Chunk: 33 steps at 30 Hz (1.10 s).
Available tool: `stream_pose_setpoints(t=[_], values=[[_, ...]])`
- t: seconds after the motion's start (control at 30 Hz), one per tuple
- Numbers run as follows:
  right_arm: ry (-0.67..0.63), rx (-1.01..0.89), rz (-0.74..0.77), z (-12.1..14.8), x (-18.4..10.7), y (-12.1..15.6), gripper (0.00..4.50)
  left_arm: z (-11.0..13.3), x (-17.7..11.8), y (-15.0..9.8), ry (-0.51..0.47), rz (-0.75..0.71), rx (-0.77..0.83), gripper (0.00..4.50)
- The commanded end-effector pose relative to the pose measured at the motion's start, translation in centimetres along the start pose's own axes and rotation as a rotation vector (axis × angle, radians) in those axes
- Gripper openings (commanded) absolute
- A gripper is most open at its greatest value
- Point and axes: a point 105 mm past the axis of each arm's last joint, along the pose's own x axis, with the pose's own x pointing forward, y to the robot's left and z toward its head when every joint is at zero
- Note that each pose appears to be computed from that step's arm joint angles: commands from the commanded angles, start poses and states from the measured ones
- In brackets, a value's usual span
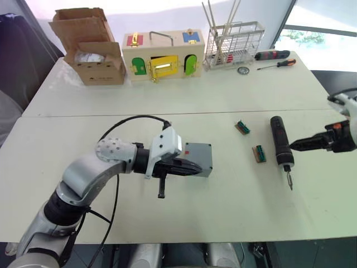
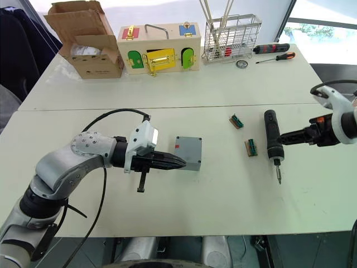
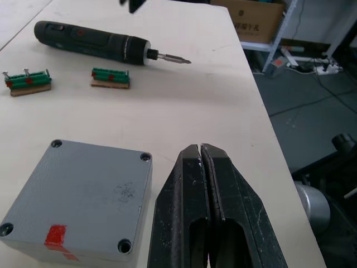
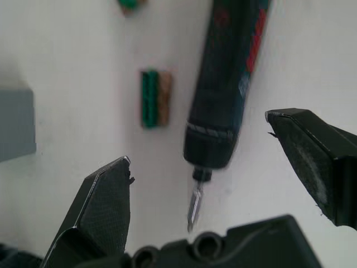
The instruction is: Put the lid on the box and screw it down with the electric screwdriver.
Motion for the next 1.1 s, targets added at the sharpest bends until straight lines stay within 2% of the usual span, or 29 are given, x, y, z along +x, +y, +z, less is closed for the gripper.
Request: stream_pose_setpoints(t=[0.03, 0.3, 0.43, 0.53, 0.63, 0.83, 0.97, 1.1], values=[[0.033, 0.077, 0.003, 0.3, 0.4, -0.7, 4.47, 0.5, 0.3, -0.5, -0.018, 0.012, 0.043, 0.0], [0.098, 0.109, -0.015, 1.8, 2.9, -1.8, 4.47, 0.3, 0.2, -1.0, -0.038, 0.074, -0.003, 0.0], [0.264, 0.009, -0.022, 0.1, 4.8, -2.2, 4.47, 0.0, 0.2, -1.1, -0.031, 0.11, -0.016, 0.0], [0.297, 0.006, -0.029, -0.2, 5.4, -2.2, 4.47, -0.1, 0.2, -1.0, -0.023, 0.127, -0.018, 0.0], [0.309, -0.006, -0.05, -0.3, 6.1, -2.5, 3.69, -0.2, 0.2, -0.9, -0.024, 0.144, -0.026, 0.0], [0.362, -0.045, -0.059, -1.1, 6.5, -2.9, 1.81, -0.4, 0.2, -0.9, -0.02, 0.155, -0.029, 0.0], [0.447, -0.077, -0.072, -3.3, 5.9, -4.1, 1.77, -0.4, 0.2, -0.5, -0.015, 0.157, -0.021, 0.0], [0.405, -0.078, -0.084, -3.2, 5.9, -4.5, 1.77, -0.5, 0.3, 0.0, -0.012, 0.151, -0.014, 0.0]])
